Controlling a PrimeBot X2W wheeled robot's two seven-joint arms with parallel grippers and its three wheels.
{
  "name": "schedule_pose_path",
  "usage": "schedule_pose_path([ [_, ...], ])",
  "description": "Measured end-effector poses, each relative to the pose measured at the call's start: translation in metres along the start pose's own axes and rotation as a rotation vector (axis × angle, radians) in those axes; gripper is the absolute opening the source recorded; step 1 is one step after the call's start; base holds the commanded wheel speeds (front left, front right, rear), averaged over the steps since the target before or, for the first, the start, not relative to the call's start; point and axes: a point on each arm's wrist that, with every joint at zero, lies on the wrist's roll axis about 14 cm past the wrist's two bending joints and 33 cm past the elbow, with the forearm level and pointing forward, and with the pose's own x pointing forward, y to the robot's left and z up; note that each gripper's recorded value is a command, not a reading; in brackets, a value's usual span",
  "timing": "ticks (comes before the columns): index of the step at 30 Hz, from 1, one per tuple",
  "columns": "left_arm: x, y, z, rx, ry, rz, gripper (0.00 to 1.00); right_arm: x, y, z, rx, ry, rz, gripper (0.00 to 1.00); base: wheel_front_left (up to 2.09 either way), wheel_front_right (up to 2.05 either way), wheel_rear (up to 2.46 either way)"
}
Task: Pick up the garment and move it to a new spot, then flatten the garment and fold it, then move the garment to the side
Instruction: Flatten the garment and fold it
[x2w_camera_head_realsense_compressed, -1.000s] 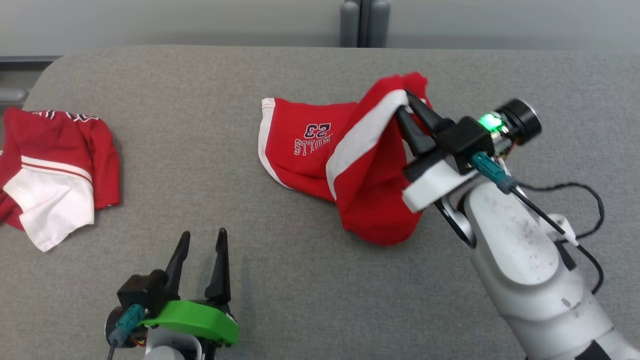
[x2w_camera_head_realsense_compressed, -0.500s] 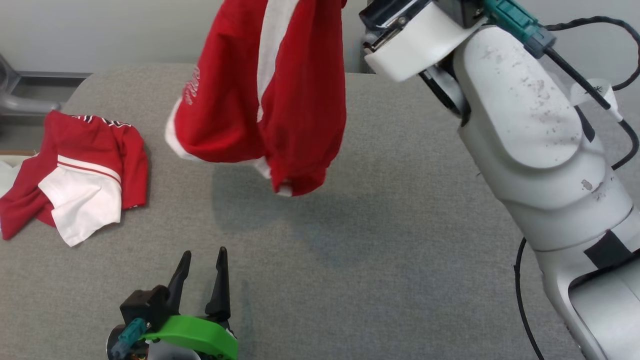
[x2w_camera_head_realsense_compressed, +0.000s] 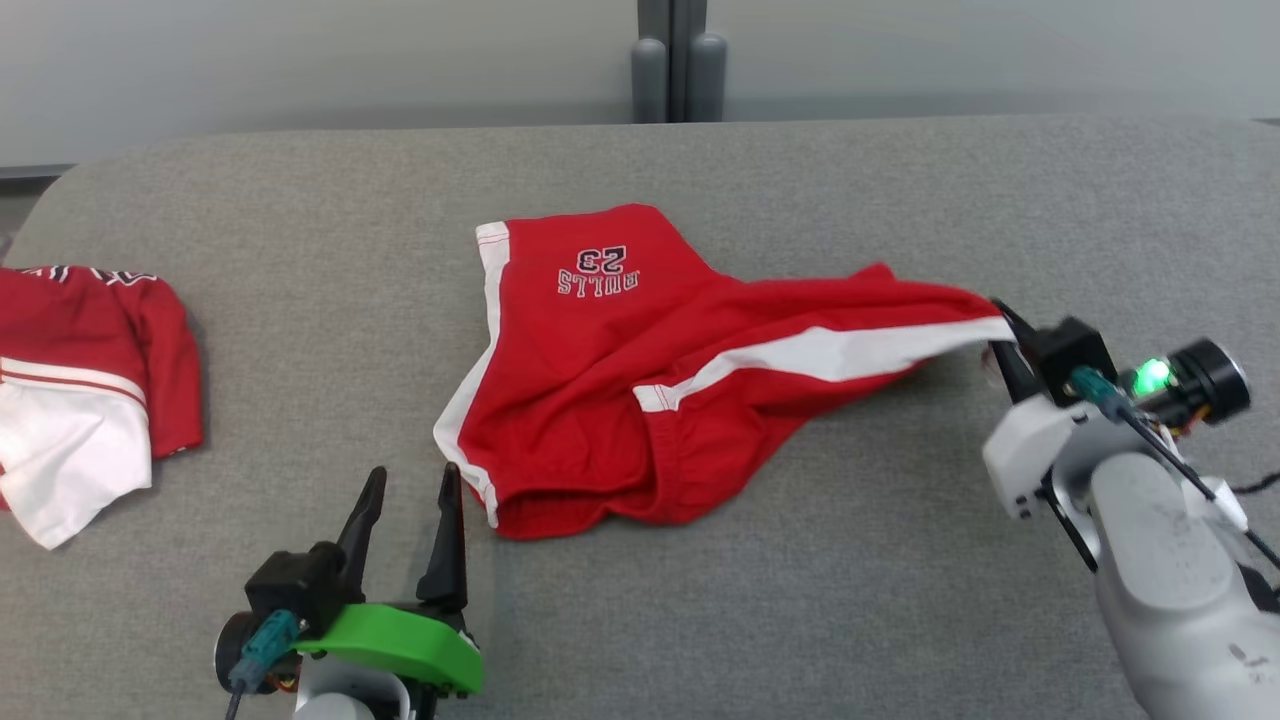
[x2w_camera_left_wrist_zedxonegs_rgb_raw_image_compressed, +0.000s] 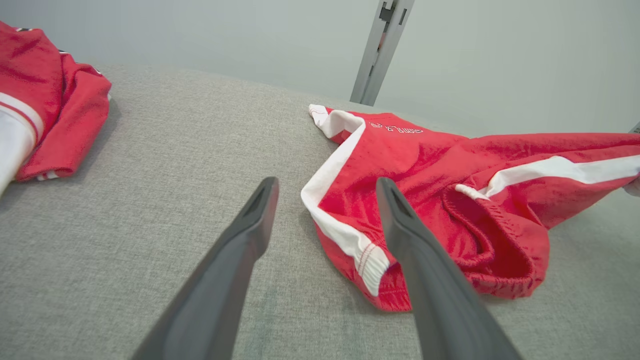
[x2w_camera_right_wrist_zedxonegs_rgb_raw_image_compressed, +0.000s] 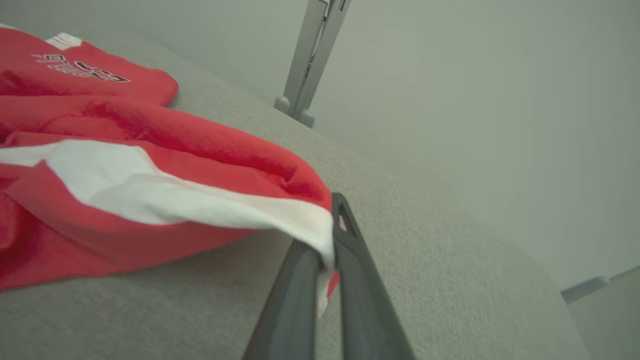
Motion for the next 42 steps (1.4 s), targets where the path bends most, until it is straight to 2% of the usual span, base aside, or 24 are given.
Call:
schedule_pose_path([
  [3,0.008,-0.017,-0.002,0.009,0.005,-0.055,1.0,-0.032,-0.011,-0.05,0.018,0.122,-0.051,1.0,0.0,0.0,0.0],
  [6,0.012,-0.034,-0.005,0.01,0.013,-0.107,1.0,-0.049,-0.016,-0.062,0.051,0.141,-0.098,1.0,0.0,0.0,0.0],
  [13,0.023,-0.084,-0.012,-0.016,0.038,-0.261,1.0,-0.064,-0.019,-0.046,0.115,0.07,-0.166,1.0,0.0,0.0,0.0],
  [17,0.03,-0.105,-0.026,-0.064,0.088,-0.32,1.0,-0.064,-0.019,-0.037,0.142,0.034,-0.185,1.0,0.0,0.0,0.0],
  [19,0.037,-0.11,-0.03,-0.107,0.107,-0.325,1.0,-0.063,-0.018,-0.036,0.147,0.026,-0.183,1.0,0.0,0.0,0.0],
  [27,0.065,-0.119,-0.054,-0.143,0.196,-0.344,1.0,-0.063,-0.019,-0.042,0.212,0.019,-0.2,1.0,0.0,0.0,0.0],
  [35,0.064,-0.134,-0.083,-0.184,0.295,-0.374,1.0,-0.072,-0.022,-0.056,0.233,0.054,-0.218,1.0,0.0,0.0,0.0],
  [37,0.07,-0.132,-0.079,-0.187,0.282,-0.367,0.27,-0.072,-0.021,-0.056,0.236,0.053,-0.217,1.0,0.0,0.0,0.0],
  [38,0.073,-0.131,-0.074,-0.191,0.268,-0.363,0.0,-0.072,-0.021,-0.056,0.238,0.051,-0.216,1.0,0.0,0.0,0.0],
  [42,0.076,-0.129,-0.059,-0.19,0.219,-0.361,0.0,-0.073,-0.021,-0.05,0.256,0.032,-0.219,1.0,0.0,0.0,0.0],
])
